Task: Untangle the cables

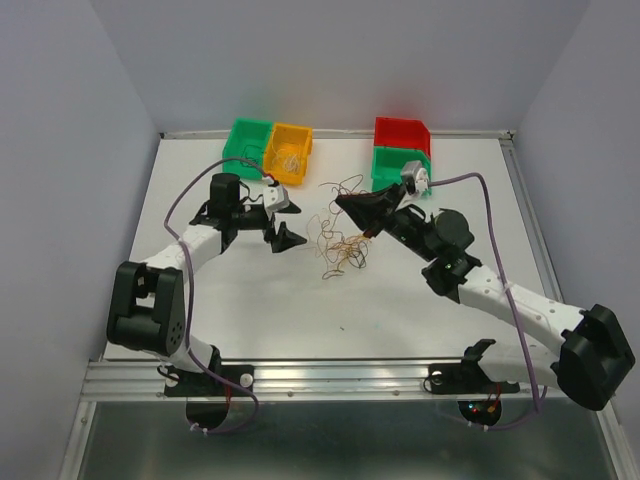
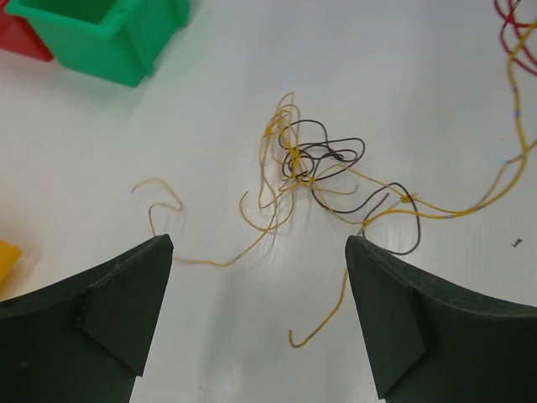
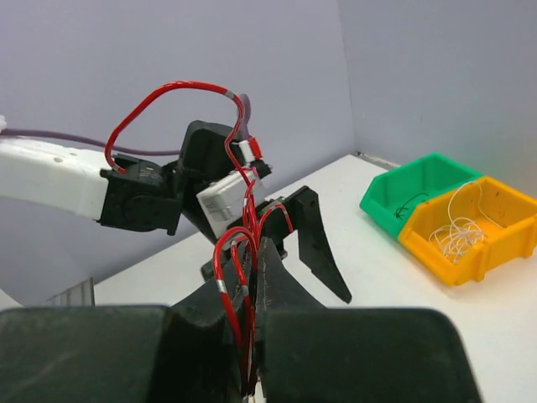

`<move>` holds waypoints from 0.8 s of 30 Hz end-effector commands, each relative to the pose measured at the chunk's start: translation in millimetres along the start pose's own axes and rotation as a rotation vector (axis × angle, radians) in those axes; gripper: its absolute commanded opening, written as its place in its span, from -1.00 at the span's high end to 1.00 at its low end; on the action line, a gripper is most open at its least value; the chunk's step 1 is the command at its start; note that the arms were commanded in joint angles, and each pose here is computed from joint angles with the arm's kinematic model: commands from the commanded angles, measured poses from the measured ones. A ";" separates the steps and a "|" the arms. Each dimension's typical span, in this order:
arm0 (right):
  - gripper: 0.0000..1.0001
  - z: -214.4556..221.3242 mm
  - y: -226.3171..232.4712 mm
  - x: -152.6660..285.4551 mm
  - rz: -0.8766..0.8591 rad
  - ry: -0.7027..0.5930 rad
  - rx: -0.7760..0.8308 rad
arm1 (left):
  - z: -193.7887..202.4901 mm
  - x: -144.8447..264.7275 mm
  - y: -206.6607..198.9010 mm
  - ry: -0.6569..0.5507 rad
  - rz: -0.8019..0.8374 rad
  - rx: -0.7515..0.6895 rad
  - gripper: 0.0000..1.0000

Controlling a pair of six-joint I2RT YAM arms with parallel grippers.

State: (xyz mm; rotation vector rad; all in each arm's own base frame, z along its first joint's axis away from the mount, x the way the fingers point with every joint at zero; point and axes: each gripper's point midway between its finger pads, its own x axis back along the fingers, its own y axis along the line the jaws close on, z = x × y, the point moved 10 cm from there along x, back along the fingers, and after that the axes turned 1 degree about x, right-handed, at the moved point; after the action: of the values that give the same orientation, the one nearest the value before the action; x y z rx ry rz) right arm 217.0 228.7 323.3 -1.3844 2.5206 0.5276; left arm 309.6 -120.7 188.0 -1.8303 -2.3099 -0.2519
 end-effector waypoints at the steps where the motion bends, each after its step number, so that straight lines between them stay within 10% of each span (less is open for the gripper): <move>1: 0.98 -11.9 3.1 -9.2 -0.016 0.046 0.024 | -21.7 3.0 -24.5 -0.164 0.203 -0.241 -0.93; 24: 0.98 -28.7 0.7 -31.5 -0.005 0.008 0.048 | -12.1 -19.2 -41.3 -0.129 0.218 -0.252 -0.96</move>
State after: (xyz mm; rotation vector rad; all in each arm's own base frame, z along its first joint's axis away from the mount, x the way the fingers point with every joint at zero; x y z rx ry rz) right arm 231.4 239.6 328.8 -1.4098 2.6088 0.4497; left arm 267.6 -143.0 183.6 -2.2519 -2.1853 -0.3934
